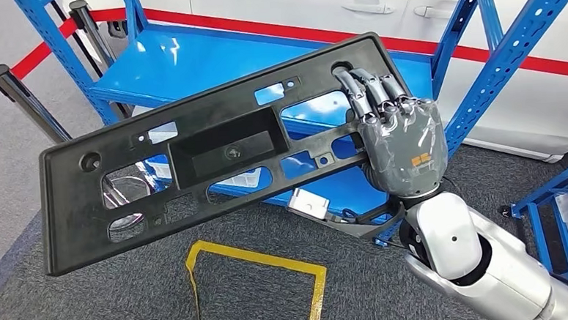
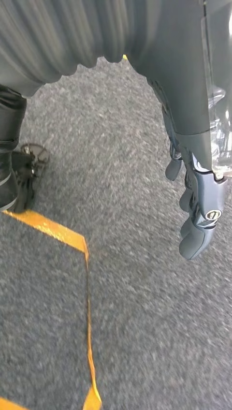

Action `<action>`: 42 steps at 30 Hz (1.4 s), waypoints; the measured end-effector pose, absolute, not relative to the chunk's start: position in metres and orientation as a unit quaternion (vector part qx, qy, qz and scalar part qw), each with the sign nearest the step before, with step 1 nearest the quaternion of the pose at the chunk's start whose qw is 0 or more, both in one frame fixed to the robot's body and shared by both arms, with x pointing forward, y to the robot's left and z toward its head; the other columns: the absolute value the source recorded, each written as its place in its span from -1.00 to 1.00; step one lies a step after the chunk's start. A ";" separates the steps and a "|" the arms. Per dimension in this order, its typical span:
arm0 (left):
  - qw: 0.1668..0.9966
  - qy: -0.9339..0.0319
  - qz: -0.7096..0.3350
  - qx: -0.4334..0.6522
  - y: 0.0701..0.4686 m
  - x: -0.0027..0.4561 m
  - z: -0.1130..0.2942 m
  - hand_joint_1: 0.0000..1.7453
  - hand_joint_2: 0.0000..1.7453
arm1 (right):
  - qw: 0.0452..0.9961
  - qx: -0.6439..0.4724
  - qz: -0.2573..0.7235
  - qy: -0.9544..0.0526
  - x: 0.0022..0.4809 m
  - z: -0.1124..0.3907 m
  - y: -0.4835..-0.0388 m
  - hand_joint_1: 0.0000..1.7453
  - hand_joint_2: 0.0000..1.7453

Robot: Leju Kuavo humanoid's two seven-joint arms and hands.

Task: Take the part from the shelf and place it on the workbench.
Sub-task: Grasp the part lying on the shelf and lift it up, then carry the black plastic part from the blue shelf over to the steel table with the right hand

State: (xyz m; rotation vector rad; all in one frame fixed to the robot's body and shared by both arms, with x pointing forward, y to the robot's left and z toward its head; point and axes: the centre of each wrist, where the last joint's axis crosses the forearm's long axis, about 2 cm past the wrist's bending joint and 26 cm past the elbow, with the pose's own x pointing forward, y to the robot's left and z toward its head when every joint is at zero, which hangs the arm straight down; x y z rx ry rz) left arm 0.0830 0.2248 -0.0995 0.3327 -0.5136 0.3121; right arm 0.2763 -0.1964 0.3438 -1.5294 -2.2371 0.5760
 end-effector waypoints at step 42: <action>0.941 -0.256 0.152 0.159 0.224 0.081 -0.100 -1.00 1.00 | 0.217 -0.514 0.196 -0.806 0.277 0.349 -0.203 1.00 1.00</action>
